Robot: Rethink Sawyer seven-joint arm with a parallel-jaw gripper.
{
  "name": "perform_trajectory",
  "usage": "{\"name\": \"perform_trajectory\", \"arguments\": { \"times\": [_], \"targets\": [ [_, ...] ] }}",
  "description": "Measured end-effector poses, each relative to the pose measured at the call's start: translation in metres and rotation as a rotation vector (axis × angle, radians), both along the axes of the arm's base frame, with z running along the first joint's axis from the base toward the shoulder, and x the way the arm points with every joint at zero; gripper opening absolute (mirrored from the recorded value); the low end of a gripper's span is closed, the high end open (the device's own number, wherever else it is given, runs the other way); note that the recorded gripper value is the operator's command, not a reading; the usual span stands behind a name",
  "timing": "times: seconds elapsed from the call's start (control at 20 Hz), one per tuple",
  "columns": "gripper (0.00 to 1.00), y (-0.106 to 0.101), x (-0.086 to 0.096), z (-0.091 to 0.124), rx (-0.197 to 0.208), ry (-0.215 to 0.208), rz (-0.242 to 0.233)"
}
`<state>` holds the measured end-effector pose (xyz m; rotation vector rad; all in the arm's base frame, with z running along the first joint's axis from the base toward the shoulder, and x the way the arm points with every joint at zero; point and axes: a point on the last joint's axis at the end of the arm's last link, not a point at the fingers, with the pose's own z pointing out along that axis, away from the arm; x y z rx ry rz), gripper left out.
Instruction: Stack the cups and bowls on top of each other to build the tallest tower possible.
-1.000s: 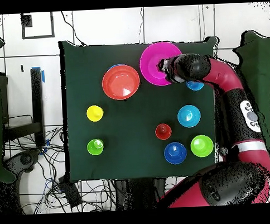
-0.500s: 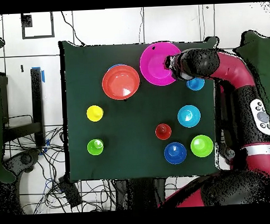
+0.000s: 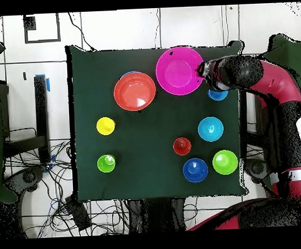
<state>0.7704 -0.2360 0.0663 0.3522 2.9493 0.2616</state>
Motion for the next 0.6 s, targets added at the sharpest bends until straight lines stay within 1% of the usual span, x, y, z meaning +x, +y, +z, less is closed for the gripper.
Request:
{"name": "perform_trajectory", "arguments": {
  "times": [0.2,0.3,0.45,0.55,0.6],
  "targets": [
    [1.0,-0.007,-0.003,0.0,-0.022,0.0,0.005],
    [1.0,-0.01,-0.005,0.0,-0.051,0.001,0.019],
    [1.0,-0.015,-0.004,0.004,-0.103,-0.019,0.039],
    [1.0,-0.022,-0.001,0.01,-0.158,-0.06,0.054],
    [1.0,-0.023,0.001,0.011,-0.169,-0.072,0.057]
  ]
}}
